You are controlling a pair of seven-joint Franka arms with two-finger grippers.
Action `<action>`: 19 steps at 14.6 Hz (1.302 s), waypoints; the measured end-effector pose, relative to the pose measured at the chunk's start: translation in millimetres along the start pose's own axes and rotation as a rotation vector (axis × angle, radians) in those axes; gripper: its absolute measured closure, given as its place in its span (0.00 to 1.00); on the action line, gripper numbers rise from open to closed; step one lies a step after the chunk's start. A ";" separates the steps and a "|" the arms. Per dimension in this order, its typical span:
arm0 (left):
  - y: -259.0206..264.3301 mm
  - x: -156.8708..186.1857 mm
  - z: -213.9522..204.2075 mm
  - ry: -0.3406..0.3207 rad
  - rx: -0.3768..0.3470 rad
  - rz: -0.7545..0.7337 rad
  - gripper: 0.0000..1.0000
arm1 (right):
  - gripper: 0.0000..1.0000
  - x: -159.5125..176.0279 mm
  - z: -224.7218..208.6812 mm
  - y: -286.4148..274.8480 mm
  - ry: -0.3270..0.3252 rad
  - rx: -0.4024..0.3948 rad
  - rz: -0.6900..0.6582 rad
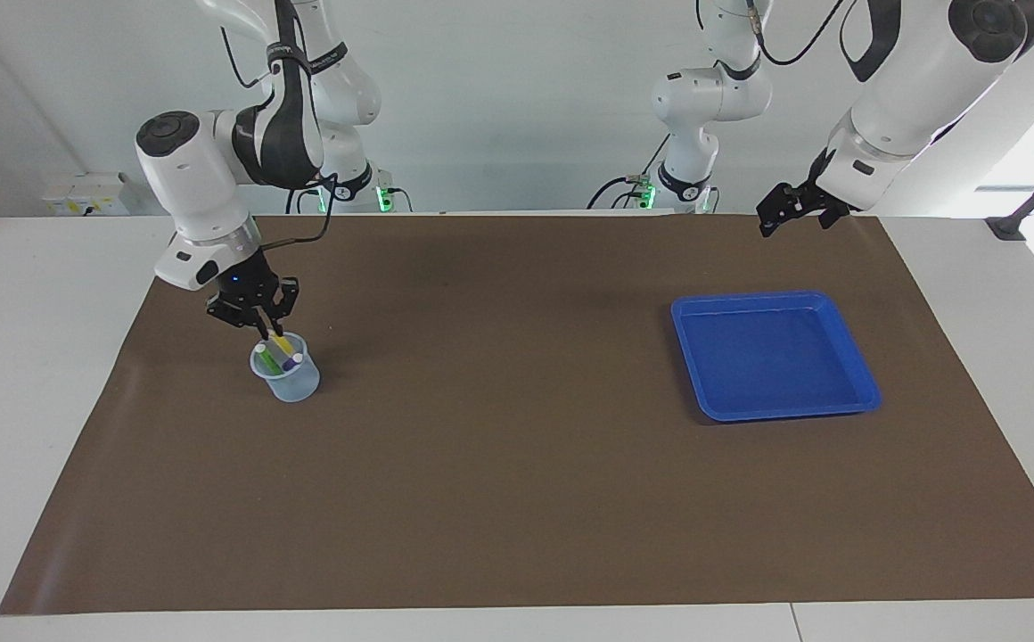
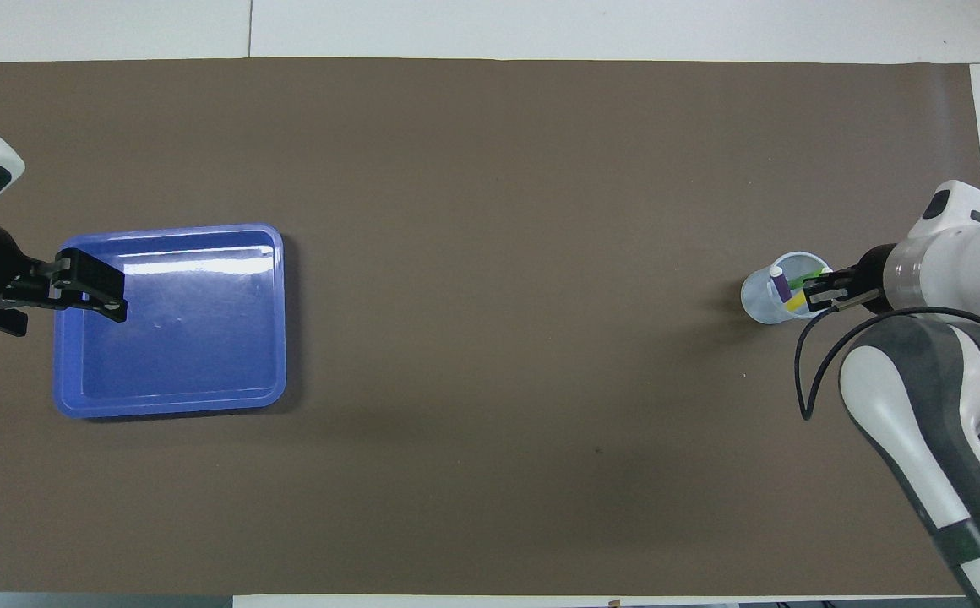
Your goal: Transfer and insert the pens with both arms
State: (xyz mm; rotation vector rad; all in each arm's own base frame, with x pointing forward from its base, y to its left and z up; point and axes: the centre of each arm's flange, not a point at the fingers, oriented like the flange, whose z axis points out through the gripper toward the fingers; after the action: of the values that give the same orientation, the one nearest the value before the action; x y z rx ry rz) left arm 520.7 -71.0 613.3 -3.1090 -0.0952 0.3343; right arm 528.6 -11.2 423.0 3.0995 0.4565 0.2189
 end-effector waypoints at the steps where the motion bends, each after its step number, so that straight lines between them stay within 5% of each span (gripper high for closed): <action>1: -4.8 -2.2 -2.0 0.003 -0.003 -0.003 0.00 | 0.83 -1.9 4.4 -0.2 0.008 -0.004 0.001; 6: -17.5 11.8 9.2 0.105 -0.045 0.019 0.00 | 0.83 -5.1 11.6 -0.7 0.022 -0.010 0.002; 14: -9.4 6.6 -13.4 0.091 -0.039 0.059 0.00 | 0.01 4.9 -4.2 -1.7 0.050 -0.015 0.121; 19: -9.1 13.2 -7.6 0.085 -0.038 0.083 0.00 | 0.00 20.9 -58.7 2.9 0.003 0.000 0.163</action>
State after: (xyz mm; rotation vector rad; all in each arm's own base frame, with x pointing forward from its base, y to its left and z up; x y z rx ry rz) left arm 534.7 -61.1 618.1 -3.1662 0.0291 0.2031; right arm 541.1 -9.1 484.1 3.1376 0.2039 0.2244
